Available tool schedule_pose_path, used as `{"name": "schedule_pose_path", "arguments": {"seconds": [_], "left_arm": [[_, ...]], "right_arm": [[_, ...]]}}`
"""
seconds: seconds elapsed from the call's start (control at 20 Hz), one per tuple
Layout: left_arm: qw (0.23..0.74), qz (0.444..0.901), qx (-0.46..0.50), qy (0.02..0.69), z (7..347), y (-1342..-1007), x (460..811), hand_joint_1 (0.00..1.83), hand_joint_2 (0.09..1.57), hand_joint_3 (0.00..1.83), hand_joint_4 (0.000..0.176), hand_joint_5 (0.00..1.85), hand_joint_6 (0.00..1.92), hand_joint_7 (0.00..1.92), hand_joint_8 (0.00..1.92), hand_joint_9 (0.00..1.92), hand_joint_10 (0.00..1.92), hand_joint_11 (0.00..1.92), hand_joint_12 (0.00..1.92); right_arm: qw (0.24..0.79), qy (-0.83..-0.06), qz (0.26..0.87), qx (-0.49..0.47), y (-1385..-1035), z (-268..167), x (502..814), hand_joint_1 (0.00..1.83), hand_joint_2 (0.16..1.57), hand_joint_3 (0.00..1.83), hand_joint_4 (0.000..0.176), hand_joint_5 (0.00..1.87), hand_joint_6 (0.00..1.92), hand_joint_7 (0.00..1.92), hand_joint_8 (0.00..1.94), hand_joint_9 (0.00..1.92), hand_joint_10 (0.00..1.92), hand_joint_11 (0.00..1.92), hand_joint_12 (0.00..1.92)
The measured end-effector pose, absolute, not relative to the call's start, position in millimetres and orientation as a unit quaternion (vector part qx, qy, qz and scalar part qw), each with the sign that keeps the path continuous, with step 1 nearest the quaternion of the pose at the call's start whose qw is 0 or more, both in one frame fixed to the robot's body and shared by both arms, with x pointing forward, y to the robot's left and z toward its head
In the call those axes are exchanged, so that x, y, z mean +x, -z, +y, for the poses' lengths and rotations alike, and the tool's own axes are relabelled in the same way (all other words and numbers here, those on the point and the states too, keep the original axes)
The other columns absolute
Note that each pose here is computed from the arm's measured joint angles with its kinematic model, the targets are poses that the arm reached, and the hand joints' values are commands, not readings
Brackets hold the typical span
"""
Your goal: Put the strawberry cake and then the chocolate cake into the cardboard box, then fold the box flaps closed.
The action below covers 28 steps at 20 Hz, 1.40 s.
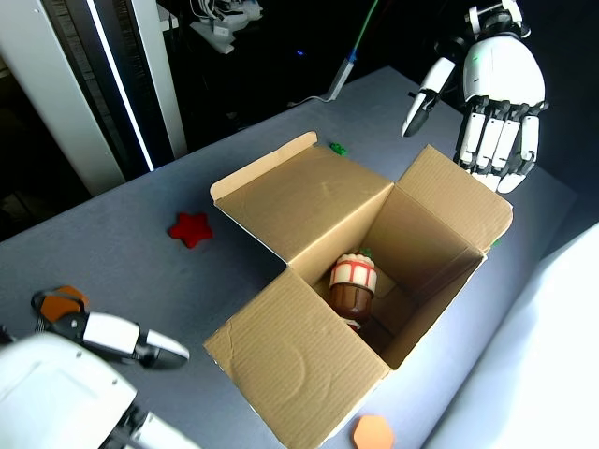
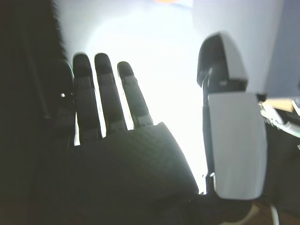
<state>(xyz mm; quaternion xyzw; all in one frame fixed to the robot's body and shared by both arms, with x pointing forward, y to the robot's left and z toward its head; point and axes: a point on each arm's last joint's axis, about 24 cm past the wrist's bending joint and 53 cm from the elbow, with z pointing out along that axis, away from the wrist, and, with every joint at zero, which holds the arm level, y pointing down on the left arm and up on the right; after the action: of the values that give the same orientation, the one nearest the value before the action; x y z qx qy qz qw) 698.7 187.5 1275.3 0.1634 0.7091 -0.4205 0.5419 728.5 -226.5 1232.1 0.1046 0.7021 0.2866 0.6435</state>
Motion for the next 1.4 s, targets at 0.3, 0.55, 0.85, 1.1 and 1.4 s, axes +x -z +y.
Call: {"name": "schedule_pose_path", "arguments": {"seconds": [0.3, 0.55, 0.85, 1.1, 1.4], "left_arm": [[0.543, 0.702, 0.18, 0.424, 176, -1283, 697, 0.09, 1.23, 0.01, 0.0, 0.39, 0.0, 0.5, 0.0, 0.53, 0.0, 0.09, 1.03], [0.522, 0.705, 0.198, 0.438, 157, -1278, 686, 0.0, 1.24, 0.01, 0.0, 0.38, 0.01, 0.5, 0.0, 0.51, 0.0, 0.06, 1.02], [0.517, 0.703, 0.223, 0.434, 147, -1277, 681, 0.0, 1.24, 0.0, 0.0, 0.38, 0.0, 0.48, 0.0, 0.49, 0.0, 0.07, 0.98], [0.511, 0.679, 0.263, 0.456, 101, -1291, 676, 0.0, 1.24, 0.0, 0.0, 0.37, 0.0, 0.47, 0.0, 0.48, 0.0, 0.06, 0.97], [0.49, 0.691, 0.287, 0.447, 86, -1270, 674, 0.0, 1.24, 0.0, 0.0, 0.38, 0.0, 0.48, 0.0, 0.5, 0.0, 0.08, 0.96]], "right_arm": [[0.633, -0.283, 0.715, 0.084, -1220, -212, 727, 0.26, 1.17, 0.01, 0.0, 0.23, 0.01, 0.33, 0.01, 0.35, 0.01, 0.0, 1.13], [0.628, -0.278, 0.724, 0.066, -1204, -199, 724, 0.15, 1.22, 0.01, 0.0, 0.24, 0.01, 0.33, 0.0, 0.34, 0.01, 0.0, 1.11], [0.636, -0.296, 0.712, 0.024, -1206, -171, 719, 0.09, 1.24, 0.0, 0.0, 0.25, 0.01, 0.31, 0.0, 0.32, 0.0, 0.0, 1.03], [0.607, -0.319, 0.728, 0.017, -1182, -147, 711, 0.09, 1.24, 0.0, 0.0, 0.25, 0.0, 0.32, 0.0, 0.33, 0.0, 0.0, 1.03], [0.634, -0.349, 0.689, 0.029, -1232, -140, 717, 0.09, 1.23, 0.0, 0.0, 0.25, 0.0, 0.34, 0.0, 0.35, 0.01, 0.0, 1.11]]}}
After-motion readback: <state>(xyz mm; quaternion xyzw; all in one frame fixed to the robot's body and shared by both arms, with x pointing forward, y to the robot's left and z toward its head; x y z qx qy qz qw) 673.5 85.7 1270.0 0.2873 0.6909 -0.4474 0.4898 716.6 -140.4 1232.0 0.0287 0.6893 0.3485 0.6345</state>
